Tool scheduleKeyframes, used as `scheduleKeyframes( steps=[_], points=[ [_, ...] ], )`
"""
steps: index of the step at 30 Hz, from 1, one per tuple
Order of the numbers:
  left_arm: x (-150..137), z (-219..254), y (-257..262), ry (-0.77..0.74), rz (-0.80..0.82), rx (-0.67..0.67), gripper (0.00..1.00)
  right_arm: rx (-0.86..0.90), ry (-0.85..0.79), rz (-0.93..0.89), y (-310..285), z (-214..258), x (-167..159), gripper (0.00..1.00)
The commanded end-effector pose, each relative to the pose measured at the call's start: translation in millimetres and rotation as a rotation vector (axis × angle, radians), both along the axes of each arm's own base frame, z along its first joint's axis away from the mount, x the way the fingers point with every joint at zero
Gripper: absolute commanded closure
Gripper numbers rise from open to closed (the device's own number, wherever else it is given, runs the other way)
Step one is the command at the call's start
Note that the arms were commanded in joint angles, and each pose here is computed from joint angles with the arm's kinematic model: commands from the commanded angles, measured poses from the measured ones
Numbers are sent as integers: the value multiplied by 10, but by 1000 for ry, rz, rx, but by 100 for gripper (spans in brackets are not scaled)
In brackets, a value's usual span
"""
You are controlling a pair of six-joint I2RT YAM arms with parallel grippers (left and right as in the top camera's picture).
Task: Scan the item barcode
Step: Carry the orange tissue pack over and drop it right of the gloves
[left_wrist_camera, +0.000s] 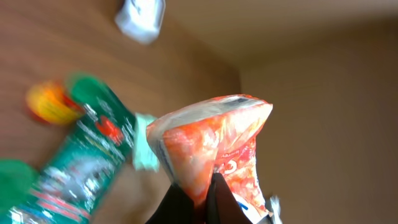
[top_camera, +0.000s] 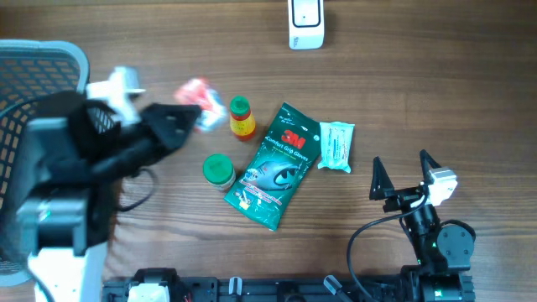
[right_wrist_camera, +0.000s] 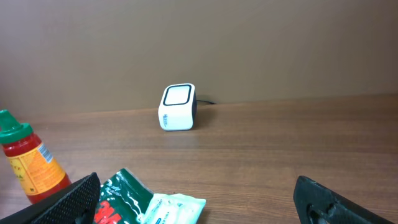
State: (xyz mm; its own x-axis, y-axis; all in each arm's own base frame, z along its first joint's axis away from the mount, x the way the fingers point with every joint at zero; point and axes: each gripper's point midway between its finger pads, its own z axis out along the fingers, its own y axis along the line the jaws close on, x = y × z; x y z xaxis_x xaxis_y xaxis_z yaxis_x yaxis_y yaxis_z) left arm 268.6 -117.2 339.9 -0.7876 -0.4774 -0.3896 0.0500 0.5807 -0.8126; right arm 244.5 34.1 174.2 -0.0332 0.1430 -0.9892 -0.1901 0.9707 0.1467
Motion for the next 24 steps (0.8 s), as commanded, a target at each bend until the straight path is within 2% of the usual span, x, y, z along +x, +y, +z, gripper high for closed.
scheduleKeyframes(
  steps=[1, 5, 8, 10, 15, 17, 18, 19, 20, 21, 24],
  points=[
    [40, -395, -452, 103, -115, 101, 96, 13, -7, -4, -6, 19, -1, 0],
    [-13, -1104, -1077, 258, -268, 274, 96, 13, -7, -5, -7, 19, -1, 0],
    [-96, -1819, -1482, 377, -363, 439, 96, 13, -7, -4, -6, 19, -1, 0],
    [-144, -2230, -1688, 420, -408, 520, 92, 13, -7, -4, -6, 19, -1, 0],
    [-334, -2914, -2012, 497, -507, 605, 90, 13, -7, -4, -6, 19, -1, 0],
    [-331, -3046, -2117, 474, -519, 619, 79, 12, -7, -5, -7, 19, -1, 0],
    [-274, -3085, -2128, 442, -499, 645, 69, 13, -7, -5, -7, 19, -1, 0],
    [-234, -3093, -2114, 424, -482, 664, 53, 13, -7, -5, -7, 19, -1, 0],
    [-190, -3096, -2094, 408, -464, 680, 24, 12, -7, -4, -6, 19, -1, 0],
    [-170, -3094, -2095, 400, -458, 682, 0, 13, -7, -4, -6, 19, -1, 0],
    [-146, -3088, -2109, 389, -453, 678, 0, 12, -7, -4, -6, 19, -1, 0]
  ],
)
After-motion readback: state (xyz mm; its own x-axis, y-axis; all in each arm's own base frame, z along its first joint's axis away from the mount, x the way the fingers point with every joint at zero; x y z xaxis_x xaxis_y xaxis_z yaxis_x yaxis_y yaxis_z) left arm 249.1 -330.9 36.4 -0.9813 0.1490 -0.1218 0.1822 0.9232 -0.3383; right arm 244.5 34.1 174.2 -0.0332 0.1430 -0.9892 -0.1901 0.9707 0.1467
